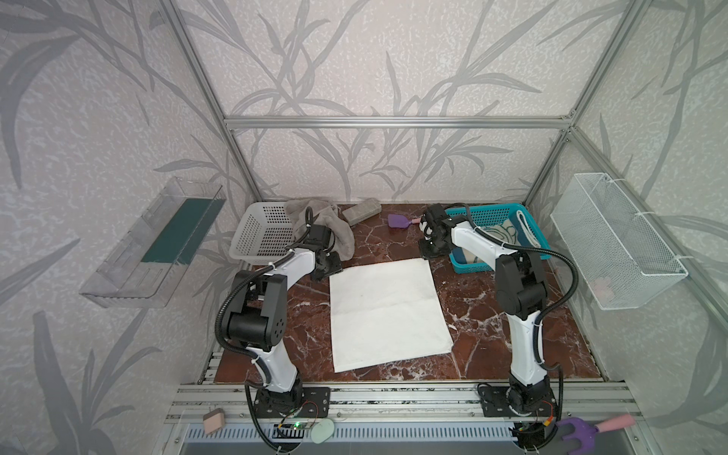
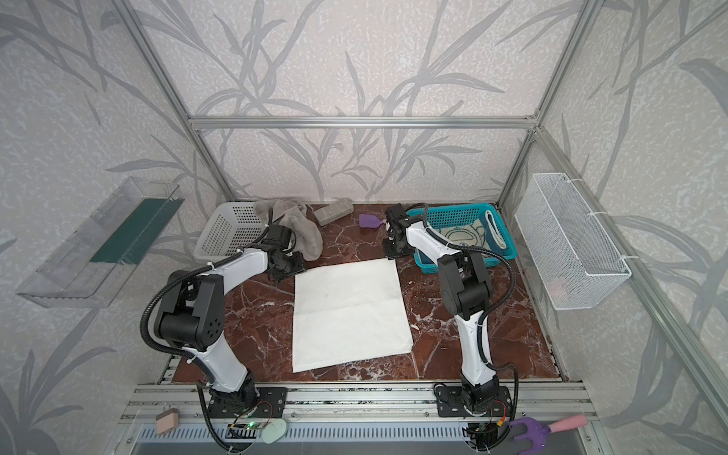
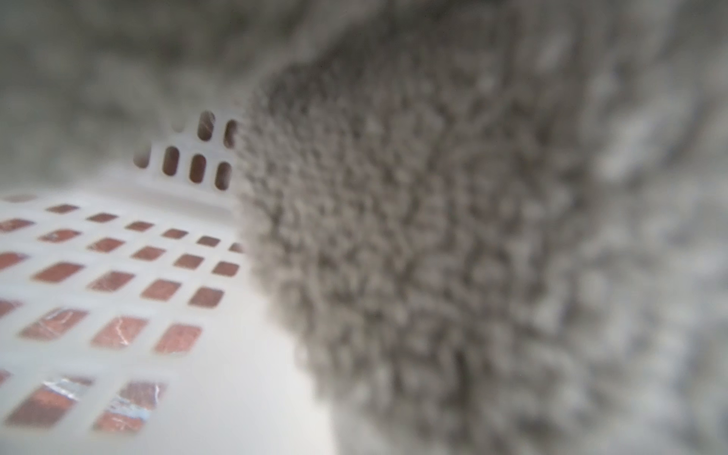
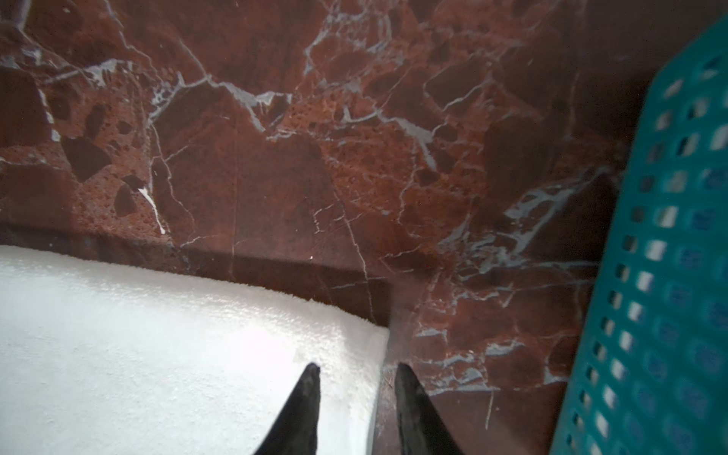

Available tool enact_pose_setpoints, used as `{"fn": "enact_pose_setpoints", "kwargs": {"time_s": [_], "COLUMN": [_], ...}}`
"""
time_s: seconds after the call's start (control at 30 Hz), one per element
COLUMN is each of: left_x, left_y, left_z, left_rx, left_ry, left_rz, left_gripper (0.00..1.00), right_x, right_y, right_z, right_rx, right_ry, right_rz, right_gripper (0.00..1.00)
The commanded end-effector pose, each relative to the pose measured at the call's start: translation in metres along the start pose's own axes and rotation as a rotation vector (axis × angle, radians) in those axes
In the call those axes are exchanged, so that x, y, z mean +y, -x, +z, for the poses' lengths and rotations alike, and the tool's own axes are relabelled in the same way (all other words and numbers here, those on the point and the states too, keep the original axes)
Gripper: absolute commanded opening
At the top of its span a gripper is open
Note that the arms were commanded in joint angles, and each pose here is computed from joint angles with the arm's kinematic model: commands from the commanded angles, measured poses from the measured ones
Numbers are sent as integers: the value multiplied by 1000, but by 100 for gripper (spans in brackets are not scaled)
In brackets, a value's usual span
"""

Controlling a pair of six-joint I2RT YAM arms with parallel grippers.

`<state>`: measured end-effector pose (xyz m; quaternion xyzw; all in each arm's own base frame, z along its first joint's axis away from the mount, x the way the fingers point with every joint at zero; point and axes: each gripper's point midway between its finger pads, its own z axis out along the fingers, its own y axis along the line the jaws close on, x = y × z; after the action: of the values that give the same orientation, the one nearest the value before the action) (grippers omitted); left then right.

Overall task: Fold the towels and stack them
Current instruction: 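Lift both grippers off the towel and move them toward the baskets, then grasp the far edge of the white towel with both grippers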

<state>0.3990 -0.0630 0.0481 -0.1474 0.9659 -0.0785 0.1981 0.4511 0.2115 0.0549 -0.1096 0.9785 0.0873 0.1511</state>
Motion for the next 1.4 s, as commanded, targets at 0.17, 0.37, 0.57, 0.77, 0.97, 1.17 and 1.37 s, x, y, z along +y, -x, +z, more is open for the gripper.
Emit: {"fn": "enact_pose_setpoints", "kwargs": {"time_s": [0.17,0.37,0.57,0.77,0.97,1.17,1.37], "left_x": [4,-4,-13,-15,-17,-21,-24], "left_y": [-5,-4,-2,0,2,5,9], "left_z": [12,14,9,5,-1,-7,-20], "left_rx": [34,34,15,10,-10,-31,-61], "left_ry": [20,-28,-79,-94,-107,-127,-144], "left_rz": [9,13,28,35,39,45,66], "left_gripper": [59,54,38,24,12,0,0], "right_x": [-17,-24,-14,-3,1,8,14], "right_y": [-20,-21,-9,-9,-5,-3,-1], "right_z": [16,22,26,27,27,32,25], "right_rx": [96,112,87,100,90,95,60], "right_ry": [-77,-51,81,179,210,251,282], "right_rz": [-13,12,43,61,71,80,62], "right_gripper": [38,39,26,17,33,30,3]}}
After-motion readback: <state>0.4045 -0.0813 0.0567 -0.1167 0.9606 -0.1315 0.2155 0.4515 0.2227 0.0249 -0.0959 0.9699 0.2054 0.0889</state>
